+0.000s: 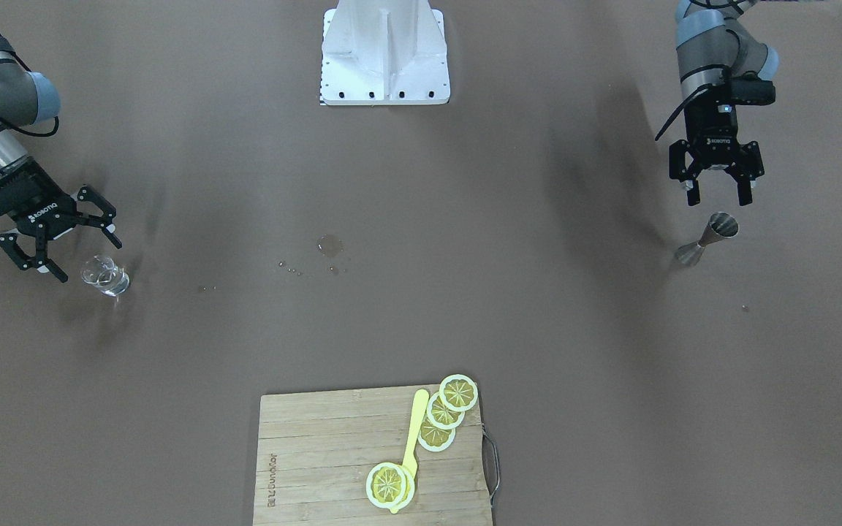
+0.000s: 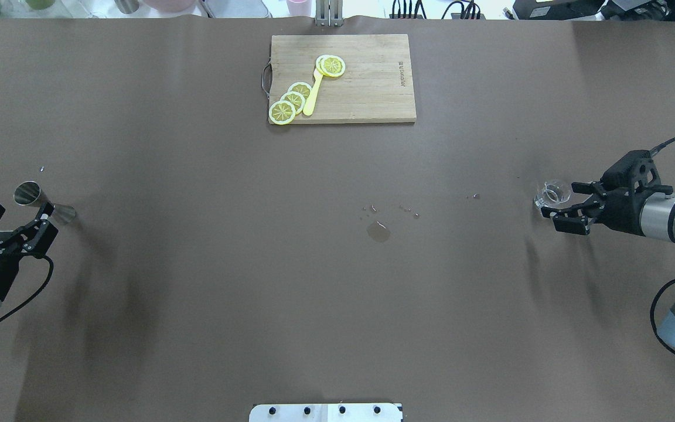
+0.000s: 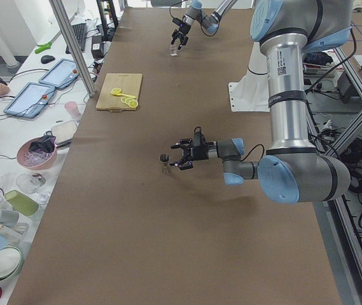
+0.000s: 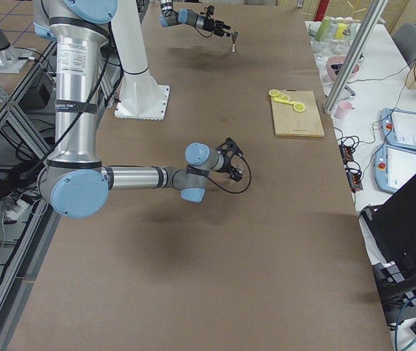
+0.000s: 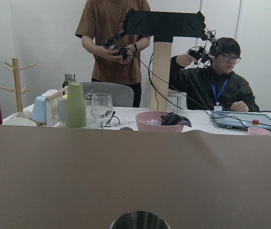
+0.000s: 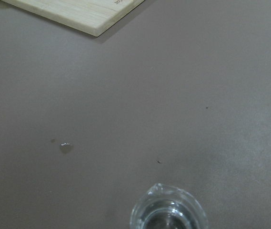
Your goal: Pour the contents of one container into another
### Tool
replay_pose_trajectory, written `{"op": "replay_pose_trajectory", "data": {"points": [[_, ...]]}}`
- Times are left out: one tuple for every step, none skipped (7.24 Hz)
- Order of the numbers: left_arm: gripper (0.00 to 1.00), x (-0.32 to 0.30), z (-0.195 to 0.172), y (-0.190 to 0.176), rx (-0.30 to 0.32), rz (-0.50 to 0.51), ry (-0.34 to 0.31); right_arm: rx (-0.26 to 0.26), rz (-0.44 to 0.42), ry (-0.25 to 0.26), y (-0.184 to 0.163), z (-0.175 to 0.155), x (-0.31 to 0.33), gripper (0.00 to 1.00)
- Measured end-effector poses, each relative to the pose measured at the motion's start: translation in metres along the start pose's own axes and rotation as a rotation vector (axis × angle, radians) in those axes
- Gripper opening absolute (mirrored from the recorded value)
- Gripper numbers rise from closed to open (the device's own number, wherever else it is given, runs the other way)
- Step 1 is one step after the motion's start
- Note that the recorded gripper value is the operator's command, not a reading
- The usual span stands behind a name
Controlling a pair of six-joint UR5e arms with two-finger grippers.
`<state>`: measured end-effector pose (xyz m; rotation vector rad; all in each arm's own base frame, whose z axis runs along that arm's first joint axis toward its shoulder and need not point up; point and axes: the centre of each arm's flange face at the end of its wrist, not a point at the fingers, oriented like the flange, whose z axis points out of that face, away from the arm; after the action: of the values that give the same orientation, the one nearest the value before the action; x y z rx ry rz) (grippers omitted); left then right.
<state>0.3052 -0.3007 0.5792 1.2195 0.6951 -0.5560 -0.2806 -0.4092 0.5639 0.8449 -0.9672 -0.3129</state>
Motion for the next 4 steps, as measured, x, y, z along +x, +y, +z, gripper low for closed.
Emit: {"op": "replay_pose_trajectory", "data": {"points": [[0.97,-0.001,0.004,0.005,0.001,0.006,-0.005,0.005,-0.005,0.013,0.002,0.007,-0.004,1.0],[0.97,-0.001,0.008,0.012,0.003,0.009,-0.01,0.016,-0.009,0.03,0.001,0.017,-0.007,1.0],[0.97,-0.001,0.014,0.018,0.006,0.013,-0.016,0.022,-0.011,0.039,-0.002,0.026,-0.009,1.0],[0.97,-0.001,0.018,0.023,0.009,0.015,-0.022,0.023,-0.012,0.044,-0.003,0.031,-0.009,1.0]]}}
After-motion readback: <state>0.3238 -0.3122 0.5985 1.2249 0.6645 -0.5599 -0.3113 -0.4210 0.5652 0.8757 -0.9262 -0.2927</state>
